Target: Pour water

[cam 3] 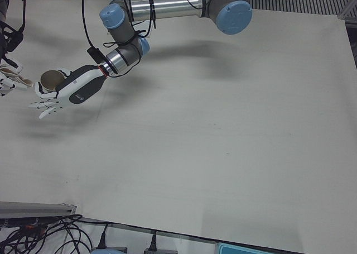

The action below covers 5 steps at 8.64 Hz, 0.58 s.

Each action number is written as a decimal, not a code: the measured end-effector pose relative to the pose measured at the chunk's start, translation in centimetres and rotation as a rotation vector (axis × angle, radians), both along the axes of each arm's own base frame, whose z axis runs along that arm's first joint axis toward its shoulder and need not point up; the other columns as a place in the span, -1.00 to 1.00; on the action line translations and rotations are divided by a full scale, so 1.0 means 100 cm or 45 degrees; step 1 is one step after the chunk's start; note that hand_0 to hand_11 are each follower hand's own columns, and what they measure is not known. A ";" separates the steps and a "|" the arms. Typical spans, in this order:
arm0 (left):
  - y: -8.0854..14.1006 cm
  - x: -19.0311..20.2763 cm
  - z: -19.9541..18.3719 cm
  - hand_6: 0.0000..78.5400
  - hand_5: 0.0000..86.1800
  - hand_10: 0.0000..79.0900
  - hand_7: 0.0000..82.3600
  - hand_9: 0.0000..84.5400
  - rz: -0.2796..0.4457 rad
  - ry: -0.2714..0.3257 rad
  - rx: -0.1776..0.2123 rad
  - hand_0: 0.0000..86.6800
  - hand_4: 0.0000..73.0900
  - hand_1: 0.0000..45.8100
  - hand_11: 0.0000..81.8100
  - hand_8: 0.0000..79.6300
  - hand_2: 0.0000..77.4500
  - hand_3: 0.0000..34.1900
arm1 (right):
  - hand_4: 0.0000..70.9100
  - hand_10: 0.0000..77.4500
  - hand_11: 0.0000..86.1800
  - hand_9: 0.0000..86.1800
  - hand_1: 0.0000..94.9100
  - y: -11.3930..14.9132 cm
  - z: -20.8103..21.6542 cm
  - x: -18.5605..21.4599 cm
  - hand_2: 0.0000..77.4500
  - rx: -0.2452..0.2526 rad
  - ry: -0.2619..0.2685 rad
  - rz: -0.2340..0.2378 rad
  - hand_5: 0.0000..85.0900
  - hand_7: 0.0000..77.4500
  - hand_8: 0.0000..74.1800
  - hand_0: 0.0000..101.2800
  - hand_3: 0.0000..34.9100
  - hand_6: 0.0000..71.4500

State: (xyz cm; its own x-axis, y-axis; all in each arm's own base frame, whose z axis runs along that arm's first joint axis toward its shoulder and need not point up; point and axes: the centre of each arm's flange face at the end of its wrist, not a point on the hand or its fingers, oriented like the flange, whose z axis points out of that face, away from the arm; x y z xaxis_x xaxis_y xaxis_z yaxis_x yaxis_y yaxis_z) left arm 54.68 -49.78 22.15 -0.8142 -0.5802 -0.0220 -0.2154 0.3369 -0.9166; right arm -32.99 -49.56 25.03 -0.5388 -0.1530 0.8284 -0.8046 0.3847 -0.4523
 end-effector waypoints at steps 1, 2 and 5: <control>0.001 0.001 0.000 -0.57 0.15 -0.85 -0.66 -0.97 0.002 -0.001 -0.001 0.85 -0.03 0.36 -0.69 -0.90 -0.38 -0.99 | 0.11 -0.87 -0.73 0.27 -0.29 0.001 0.000 -0.001 1.00 -0.001 -0.003 0.000 -0.41 0.76 0.10 0.57 -0.32 0.62; 0.003 0.003 0.001 -0.57 0.15 -0.85 -0.66 -0.97 0.004 -0.003 -0.003 0.86 -0.01 0.36 -0.69 -0.90 -0.38 -0.99 | 0.09 -0.87 -0.75 0.27 -0.28 0.001 0.002 0.000 1.00 -0.007 -0.020 -0.001 -0.41 0.79 0.10 0.58 -0.30 0.59; 0.000 -0.004 0.018 -0.58 0.15 -0.85 -0.66 -0.97 -0.001 0.000 -0.016 0.86 -0.01 0.36 -0.69 -0.90 -0.38 -0.99 | -0.08 -0.82 -0.65 0.27 -0.28 -0.024 0.061 0.059 1.00 -0.084 -0.345 0.006 -0.41 0.79 0.10 0.58 -0.30 0.57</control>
State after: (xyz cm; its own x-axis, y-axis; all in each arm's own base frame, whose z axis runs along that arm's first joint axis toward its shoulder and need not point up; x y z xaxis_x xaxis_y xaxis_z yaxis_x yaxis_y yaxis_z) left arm 54.28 -49.74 23.97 -0.8145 -0.5799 -0.0147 -0.2153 0.3257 -0.9206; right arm -27.09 -51.92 31.18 -0.7416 -0.1061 0.6625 -0.6525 0.3439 -0.6753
